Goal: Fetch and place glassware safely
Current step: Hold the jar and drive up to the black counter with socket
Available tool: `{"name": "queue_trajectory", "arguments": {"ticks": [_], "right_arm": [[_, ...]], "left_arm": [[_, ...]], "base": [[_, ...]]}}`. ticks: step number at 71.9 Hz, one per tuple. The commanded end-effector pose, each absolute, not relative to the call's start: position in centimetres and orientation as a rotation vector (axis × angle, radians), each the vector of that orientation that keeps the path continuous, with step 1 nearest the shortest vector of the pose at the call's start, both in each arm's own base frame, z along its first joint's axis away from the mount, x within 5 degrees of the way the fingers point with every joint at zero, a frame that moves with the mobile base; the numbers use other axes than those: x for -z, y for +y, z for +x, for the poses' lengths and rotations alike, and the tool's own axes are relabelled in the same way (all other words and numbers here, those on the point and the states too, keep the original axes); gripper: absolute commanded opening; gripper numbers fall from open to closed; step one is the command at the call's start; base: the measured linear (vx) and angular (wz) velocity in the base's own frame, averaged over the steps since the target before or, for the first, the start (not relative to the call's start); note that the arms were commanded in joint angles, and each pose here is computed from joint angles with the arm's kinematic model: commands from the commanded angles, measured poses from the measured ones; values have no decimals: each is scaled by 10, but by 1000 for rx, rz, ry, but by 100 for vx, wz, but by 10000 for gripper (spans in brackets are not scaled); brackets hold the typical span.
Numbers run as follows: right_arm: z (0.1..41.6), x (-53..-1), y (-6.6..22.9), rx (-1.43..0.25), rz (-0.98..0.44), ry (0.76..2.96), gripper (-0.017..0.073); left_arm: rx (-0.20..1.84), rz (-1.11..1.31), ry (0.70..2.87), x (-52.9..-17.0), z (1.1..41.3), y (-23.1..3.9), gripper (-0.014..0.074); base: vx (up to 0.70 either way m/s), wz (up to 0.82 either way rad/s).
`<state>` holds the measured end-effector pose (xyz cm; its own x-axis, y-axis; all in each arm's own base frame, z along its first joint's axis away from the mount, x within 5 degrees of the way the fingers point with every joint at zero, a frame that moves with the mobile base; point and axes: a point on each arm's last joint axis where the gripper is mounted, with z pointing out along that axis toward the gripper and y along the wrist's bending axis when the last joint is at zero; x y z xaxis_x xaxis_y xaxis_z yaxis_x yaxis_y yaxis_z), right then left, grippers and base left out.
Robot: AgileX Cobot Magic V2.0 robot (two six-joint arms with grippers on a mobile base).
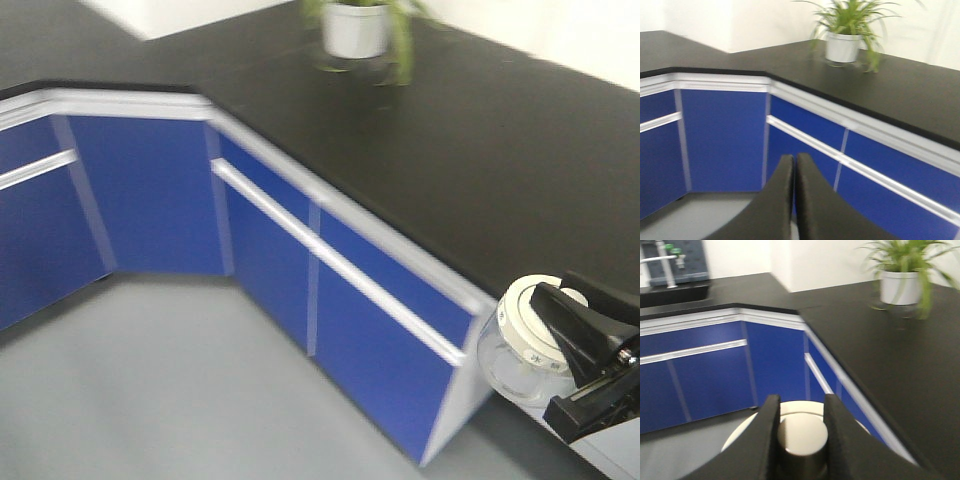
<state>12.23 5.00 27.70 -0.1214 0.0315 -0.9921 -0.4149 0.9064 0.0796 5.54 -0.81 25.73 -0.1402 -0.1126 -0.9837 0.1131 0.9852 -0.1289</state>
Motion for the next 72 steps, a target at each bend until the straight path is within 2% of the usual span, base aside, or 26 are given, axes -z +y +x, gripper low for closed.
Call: {"name": "queue_trajectory", "arguments": {"ticks": [1,43,72], "right_arm": [[121,-292,54,-442,-315,1580,-1],[121,-292,54,-442,-315,1580,-1],[121,-292,54,-442,-315,1580,-1]], "left_arm": [[219,-9,1608,-272,56,-8,-7],[219,-9,1608,-272,56,-8,-7],[219,-9,1608,-272,56,-8,-7]], "base": [[22,-76],[16,-76],[8,-54]]}}
